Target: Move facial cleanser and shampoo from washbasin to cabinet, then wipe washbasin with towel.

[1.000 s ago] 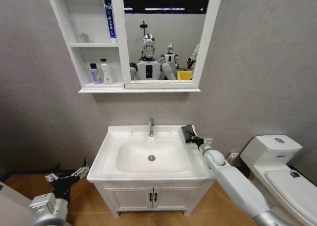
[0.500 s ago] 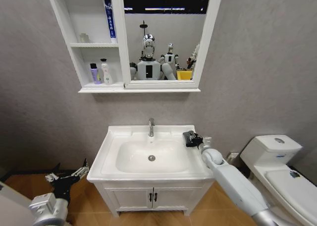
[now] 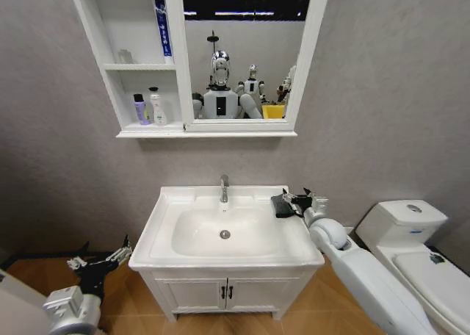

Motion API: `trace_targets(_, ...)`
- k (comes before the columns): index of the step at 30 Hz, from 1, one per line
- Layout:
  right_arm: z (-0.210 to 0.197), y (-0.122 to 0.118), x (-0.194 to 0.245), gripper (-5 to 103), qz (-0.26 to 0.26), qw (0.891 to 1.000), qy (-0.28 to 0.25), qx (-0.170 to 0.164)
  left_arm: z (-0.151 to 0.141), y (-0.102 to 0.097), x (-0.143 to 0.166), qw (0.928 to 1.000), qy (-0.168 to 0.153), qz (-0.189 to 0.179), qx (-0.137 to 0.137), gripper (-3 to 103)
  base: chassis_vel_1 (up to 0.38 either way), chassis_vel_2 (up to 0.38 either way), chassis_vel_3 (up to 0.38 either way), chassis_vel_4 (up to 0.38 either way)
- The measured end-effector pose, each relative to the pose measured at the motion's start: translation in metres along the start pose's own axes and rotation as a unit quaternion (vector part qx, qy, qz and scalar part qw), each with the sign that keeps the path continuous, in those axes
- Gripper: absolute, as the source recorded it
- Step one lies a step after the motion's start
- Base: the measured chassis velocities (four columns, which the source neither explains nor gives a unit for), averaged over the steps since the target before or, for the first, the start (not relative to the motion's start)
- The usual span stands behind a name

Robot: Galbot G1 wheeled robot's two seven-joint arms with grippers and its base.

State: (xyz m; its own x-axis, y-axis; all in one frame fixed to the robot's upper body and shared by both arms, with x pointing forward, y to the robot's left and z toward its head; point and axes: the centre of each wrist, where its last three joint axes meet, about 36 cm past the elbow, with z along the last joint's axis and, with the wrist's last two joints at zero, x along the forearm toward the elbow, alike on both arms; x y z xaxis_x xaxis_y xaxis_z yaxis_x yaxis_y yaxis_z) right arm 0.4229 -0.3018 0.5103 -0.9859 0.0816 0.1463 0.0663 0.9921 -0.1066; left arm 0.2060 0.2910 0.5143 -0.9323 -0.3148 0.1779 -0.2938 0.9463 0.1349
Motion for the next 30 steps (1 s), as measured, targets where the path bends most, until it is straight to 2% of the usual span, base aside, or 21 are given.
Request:
trace_targets(1,0.0,0.0,0.0,100,0.0,1.0,0.0,0.0,0.0,0.0,0.0,1.0,0.0,0.0,0.0,100,0.0,0.0,0.0,0.0)
trace_targets(4,-0.023,0.006,0.058,100,0.0,1.0,-0.014,0.009,0.0,0.0,0.0,1.0,0.0,0.0,0.0,100,0.0,0.0,0.0,0.0)
trace_targets(5,-0.023,0.006,0.058,100,0.0,1.0,-0.014,0.009,0.0,0.0,0.0,1.0,0.0,0.0,0.0,100,0.0,0.0,0.0,0.0)
trace_targets(6,-0.029,0.007,0.082,100,0.0,1.0,-0.007,0.008,0.0,0.0,0.0,1.0,0.0,0.0,0.0,100,0.0,0.0,0.0,0.0)
trace_targets(7,-0.029,0.007,0.082,100,0.0,1.0,-0.007,0.008,0.0,0.0,0.0,1.0,0.0,0.0,0.0,100,0.0,0.0,0.0,0.0)
trace_targets(10,-0.041,0.009,0.142,100,0.001,1.0,0.003,0.009,0.0,0.0,0.0,1.0,0.0,0.0,0.0,100,0.0,0.0,0.0,0.0)
trace_targets(11,-0.041,0.009,0.142,100,0.001,1.0,0.003,0.009,0.0,0.0,0.0,1.0,0.0,0.0,0.0,100,0.0,0.0,0.0,0.0)
trace_targets(13,-0.026,0.007,0.168,100,0.023,0.999,0.036,0.023,0.0,0.0,0.0,1.0,0.0,0.0,0.0,100,0.0,0.0,0.0,0.0)
trace_targets(14,-0.026,0.007,0.168,100,0.023,0.999,0.036,0.023,0.0,0.0,0.0,1.0,0.0,0.0,0.0,100,0.0,0.0,0.0,0.0)
trace_targets(17,-0.002,0.008,0.187,100,0.045,0.995,0.083,0.03,0.0,0.0,0.0,1.0,0.0,0.0,0.0,100,0.0,0.0,0.0,0.0)
trace_targets(20,0.004,0.01,0.191,100,0.049,0.994,0.092,0.029,0.0,0.0,0.0,1.0,0.0,0.0,0.0,100,0.0,0.0,0.0,0.0)
trace_targets(30,0.011,0.011,0.194,100,0.047,0.995,0.076,0.054,0.0,0.0,0.0,1.0,0.0,0.0,0.0,100,0.053,-0.054,-0.064,0.062)
